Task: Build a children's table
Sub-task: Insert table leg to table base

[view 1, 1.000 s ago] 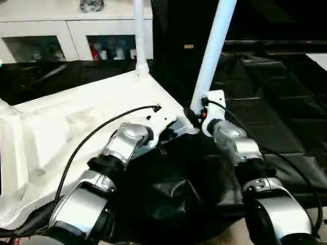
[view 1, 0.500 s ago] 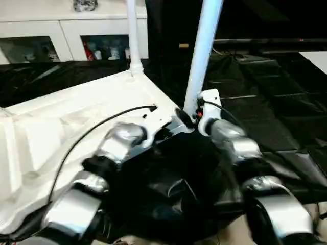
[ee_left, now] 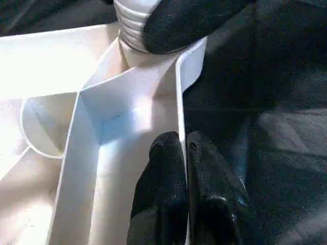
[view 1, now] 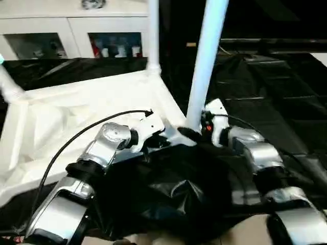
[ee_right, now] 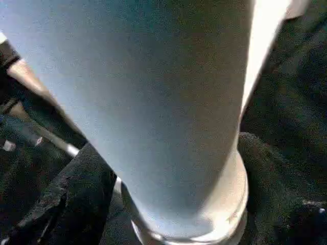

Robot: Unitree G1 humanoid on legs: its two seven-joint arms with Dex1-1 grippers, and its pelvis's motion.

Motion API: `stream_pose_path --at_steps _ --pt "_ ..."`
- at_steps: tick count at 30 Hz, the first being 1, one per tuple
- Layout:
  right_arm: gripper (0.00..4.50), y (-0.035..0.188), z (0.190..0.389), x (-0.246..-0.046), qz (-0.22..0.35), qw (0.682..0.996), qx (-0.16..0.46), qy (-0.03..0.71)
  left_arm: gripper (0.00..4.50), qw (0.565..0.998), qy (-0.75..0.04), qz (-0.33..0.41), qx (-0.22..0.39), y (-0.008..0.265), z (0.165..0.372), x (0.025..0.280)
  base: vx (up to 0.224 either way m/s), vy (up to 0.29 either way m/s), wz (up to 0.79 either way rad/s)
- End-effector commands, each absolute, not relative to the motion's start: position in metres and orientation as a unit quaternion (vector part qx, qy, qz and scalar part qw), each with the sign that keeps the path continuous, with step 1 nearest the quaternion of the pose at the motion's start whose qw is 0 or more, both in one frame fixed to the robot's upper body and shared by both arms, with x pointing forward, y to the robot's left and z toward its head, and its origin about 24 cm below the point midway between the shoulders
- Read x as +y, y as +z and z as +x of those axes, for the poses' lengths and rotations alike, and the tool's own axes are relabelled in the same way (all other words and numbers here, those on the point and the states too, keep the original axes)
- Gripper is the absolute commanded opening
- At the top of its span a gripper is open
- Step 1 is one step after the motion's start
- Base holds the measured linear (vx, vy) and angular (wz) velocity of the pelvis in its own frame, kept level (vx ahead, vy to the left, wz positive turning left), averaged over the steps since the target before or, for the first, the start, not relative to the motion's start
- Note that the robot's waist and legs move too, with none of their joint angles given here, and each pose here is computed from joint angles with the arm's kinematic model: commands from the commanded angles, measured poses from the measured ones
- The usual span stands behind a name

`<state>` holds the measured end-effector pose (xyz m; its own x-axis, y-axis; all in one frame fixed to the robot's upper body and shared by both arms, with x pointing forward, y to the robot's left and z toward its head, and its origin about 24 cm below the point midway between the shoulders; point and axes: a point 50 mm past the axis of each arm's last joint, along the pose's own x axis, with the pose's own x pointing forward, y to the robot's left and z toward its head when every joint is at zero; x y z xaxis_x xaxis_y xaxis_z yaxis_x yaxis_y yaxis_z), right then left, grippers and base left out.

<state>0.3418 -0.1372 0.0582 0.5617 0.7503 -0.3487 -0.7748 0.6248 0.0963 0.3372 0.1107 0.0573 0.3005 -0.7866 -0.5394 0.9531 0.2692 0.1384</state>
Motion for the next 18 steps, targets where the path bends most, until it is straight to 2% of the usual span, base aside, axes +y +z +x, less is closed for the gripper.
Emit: stream_pose_path --at_steps 1,4,6,10,11,18 --pt "3.63 0.062 0.338 -0.136 -0.043 0.869 0.181 0.458 0.00 0.756 -0.589 0.235 0.159 0.066 0.335 0.103 0.000 0.000 0.00" --pt "3.63 0.062 0.336 -0.141 -0.052 0.861 0.184 0.471 0.00 0.750 -0.595 0.239 0.162 0.066 0.334 0.106 0.000 0.000 0.00" --pt "3.36 0.062 0.334 -0.144 -0.057 0.858 0.185 0.476 0.00 0.745 -0.600 0.241 0.164 0.067 0.332 0.109 0.000 0.000 0.00" --pt "3.16 0.062 0.331 -0.146 -0.061 0.850 0.185 0.489 0.00 0.732 -0.615 0.243 0.165 0.066 0.329 0.113 0.000 0.000 0.00" --pt "2.99 0.062 0.331 -0.146 -0.061 0.850 0.185 0.490 0.00 0.730 -0.618 0.243 0.165 0.066 0.329 0.113 0.000 0.000 0.00" --pt "2.84 0.056 0.326 -0.144 -0.057 0.843 0.193 0.499 0.00 0.721 -0.626 0.241 0.171 0.065 0.326 0.116 0.000 0.000 0.00"
